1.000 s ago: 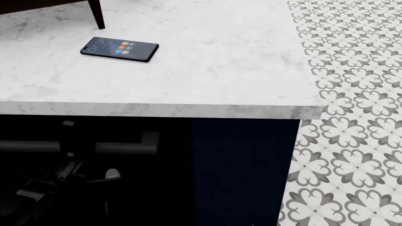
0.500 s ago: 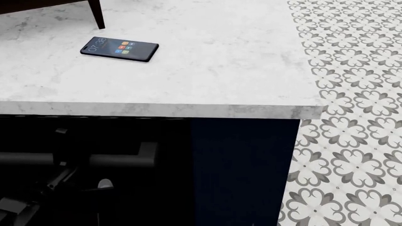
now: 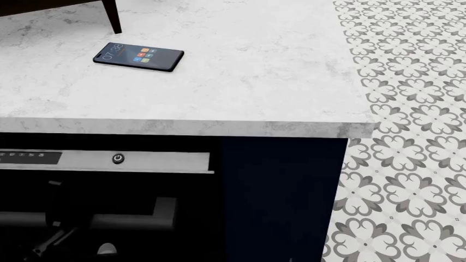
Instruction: Open the dishwasher door
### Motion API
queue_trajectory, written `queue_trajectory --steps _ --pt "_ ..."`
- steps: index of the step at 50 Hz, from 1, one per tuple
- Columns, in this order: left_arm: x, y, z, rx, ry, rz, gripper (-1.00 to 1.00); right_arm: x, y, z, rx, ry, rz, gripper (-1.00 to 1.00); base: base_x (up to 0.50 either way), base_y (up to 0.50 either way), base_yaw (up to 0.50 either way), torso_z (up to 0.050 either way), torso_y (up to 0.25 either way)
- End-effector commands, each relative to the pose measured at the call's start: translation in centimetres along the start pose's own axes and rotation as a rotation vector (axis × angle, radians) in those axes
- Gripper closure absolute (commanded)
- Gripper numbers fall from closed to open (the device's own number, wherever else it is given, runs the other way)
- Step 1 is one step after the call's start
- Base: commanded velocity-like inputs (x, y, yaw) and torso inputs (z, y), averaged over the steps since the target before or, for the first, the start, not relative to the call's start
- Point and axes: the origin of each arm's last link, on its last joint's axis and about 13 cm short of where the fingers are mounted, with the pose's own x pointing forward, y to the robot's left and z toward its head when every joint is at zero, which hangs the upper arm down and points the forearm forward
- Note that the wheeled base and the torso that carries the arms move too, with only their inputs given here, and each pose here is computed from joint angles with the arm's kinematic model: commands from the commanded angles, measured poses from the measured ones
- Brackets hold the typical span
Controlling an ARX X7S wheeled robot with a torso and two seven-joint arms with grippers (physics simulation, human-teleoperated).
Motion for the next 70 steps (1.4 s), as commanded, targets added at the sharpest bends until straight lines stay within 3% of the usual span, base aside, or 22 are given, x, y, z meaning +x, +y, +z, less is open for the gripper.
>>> queue_trajectory --steps 1,23,70 --pt "-2.3 -2.2 1.1 -0.079 -0.062 -0.121 1.0 0.1 0.1 -0.1 0.006 -0.002 0.005 -1.0 0.0 0.0 0.0 0.0 0.0" --pt "-6.6 -4.4 2.4 -0.176 -0.096 -0.265 1.0 0.1 0.1 0.2 0.013 -0.014 0.008 -1.0 0.0 0.0 0.0 0.0 0.0" --pt "-11.9 -9.9 3.6 -0.226 -0.133 -0.419 1.0 0.0 0.1 0.6 0.012 -0.024 0.004 -1.0 0.0 0.0 0.0 0.0 -0.001"
